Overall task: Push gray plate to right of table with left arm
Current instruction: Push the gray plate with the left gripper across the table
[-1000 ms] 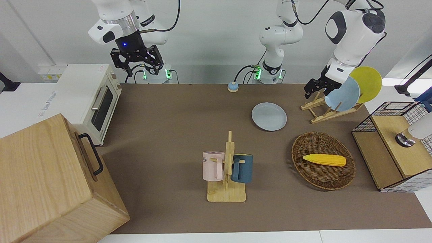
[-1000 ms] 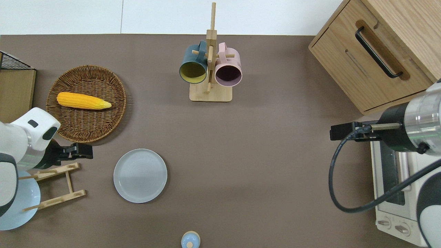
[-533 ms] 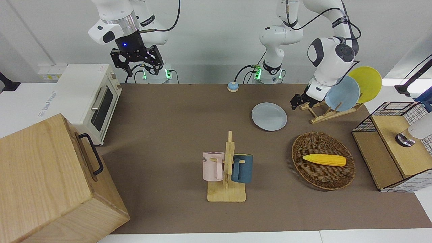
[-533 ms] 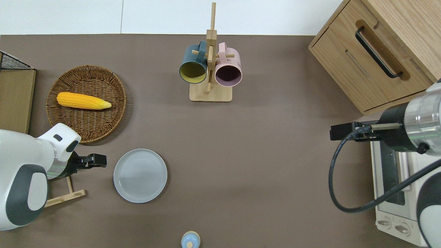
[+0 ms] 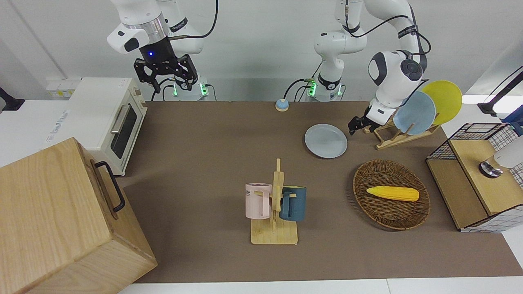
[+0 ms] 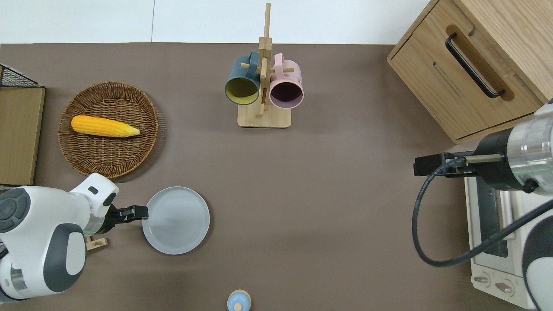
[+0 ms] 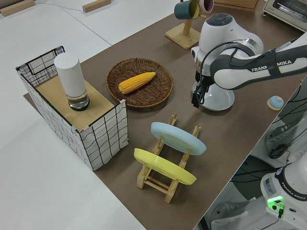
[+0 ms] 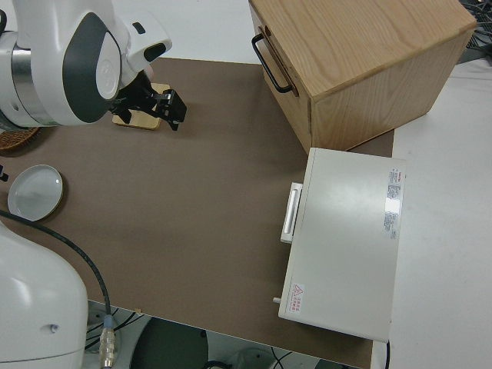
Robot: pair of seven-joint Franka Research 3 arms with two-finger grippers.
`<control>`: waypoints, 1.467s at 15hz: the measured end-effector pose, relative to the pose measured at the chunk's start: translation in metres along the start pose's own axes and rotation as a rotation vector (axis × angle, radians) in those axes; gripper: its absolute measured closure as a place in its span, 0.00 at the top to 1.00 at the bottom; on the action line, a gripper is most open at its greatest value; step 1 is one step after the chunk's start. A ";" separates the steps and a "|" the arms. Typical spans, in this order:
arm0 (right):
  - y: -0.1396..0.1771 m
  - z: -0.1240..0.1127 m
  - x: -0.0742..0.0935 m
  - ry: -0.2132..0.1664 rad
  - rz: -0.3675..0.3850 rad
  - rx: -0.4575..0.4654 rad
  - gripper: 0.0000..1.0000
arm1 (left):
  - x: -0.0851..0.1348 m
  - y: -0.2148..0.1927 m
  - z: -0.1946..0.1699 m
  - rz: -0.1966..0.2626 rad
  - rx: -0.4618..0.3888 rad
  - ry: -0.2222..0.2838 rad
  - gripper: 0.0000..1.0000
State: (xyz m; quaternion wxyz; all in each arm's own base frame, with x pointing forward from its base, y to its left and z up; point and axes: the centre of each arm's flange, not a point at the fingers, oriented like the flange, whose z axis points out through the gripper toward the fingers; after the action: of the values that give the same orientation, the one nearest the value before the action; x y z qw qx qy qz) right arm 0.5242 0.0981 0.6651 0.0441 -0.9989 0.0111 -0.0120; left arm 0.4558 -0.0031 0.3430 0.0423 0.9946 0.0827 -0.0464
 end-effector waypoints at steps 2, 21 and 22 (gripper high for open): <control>0.000 0.000 0.000 0.000 0.000 0.000 1.00 | -0.009 0.002 0.016 0.003 0.000 -0.013 0.94; 0.000 0.000 0.000 0.000 0.000 0.000 1.00 | -0.019 0.014 0.041 0.017 -0.007 -0.018 0.05; 0.000 0.000 0.000 0.000 0.000 0.000 1.00 | -0.019 0.015 0.039 0.018 -0.012 -0.015 0.02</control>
State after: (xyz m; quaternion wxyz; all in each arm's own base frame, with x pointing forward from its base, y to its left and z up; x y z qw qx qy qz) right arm 0.5242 0.0981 0.6651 0.0441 -0.9989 0.0111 -0.0120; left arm 0.4365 -0.0247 0.3073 0.0492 0.9946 0.0739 -0.0531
